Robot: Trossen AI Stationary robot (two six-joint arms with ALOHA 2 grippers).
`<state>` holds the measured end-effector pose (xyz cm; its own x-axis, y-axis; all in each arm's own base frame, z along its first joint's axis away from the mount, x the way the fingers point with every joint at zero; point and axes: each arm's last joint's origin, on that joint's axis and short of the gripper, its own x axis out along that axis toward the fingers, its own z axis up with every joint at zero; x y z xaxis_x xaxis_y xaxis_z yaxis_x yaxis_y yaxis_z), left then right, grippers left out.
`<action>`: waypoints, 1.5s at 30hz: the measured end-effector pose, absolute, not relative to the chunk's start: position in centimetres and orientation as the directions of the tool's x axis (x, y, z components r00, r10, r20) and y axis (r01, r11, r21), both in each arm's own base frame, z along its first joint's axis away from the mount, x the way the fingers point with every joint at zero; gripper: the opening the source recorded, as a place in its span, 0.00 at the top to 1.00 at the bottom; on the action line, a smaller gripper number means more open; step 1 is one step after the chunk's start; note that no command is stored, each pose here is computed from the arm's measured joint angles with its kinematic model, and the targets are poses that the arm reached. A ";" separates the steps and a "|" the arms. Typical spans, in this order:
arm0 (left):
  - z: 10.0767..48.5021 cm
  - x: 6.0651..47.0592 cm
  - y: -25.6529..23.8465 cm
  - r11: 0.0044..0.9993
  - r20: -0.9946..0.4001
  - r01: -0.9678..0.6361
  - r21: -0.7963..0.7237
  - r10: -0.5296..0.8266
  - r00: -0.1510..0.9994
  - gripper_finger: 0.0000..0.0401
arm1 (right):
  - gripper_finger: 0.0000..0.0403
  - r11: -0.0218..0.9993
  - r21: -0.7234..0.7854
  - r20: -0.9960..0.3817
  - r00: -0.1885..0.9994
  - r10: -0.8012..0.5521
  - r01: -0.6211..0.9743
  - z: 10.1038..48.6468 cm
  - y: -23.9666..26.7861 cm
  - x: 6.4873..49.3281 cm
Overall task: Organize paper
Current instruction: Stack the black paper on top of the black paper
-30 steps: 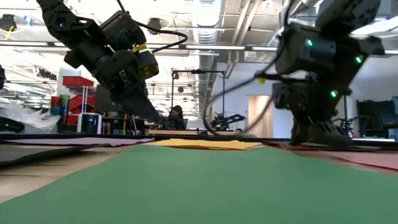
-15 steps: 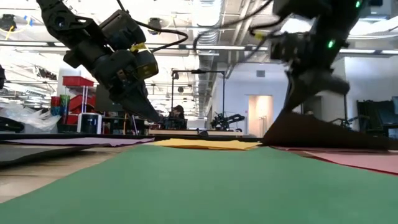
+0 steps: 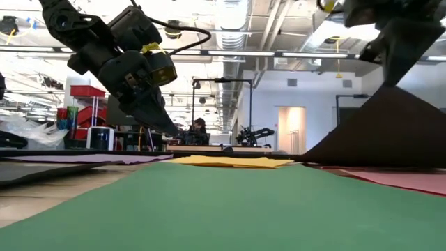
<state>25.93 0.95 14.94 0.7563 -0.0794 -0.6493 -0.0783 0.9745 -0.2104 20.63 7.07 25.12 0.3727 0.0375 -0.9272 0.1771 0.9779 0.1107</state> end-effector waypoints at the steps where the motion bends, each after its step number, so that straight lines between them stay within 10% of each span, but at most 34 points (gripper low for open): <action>1: 14.9 25.9 0.9 0.975 -0.649 -0.077 -0.210 -0.080 0.756 1.00 | 1.00 0.977 0.117 -0.926 0.375 0.043 0.177 25.2 7.2 20.5; 15: 18.4 27.5 -1.2 0.996 -0.396 0.057 -0.072 -0.081 0.914 1.00 | 1.00 0.957 0.166 -0.828 0.561 0.005 0.237 26.0 5.2 23.1; 24: 22.6 30.0 -2.6 0.946 -0.292 0.159 0.284 -0.073 0.954 0.91 | 1.00 0.953 0.215 -0.777 0.628 0.036 0.212 26.5 4.0 24.1; 45: 22.2 36.2 -2.5 0.901 -0.334 0.202 0.384 -0.069 0.940 0.68 | 1.00 0.957 0.240 -0.732 0.678 0.067 0.164 27.0 4.0 24.7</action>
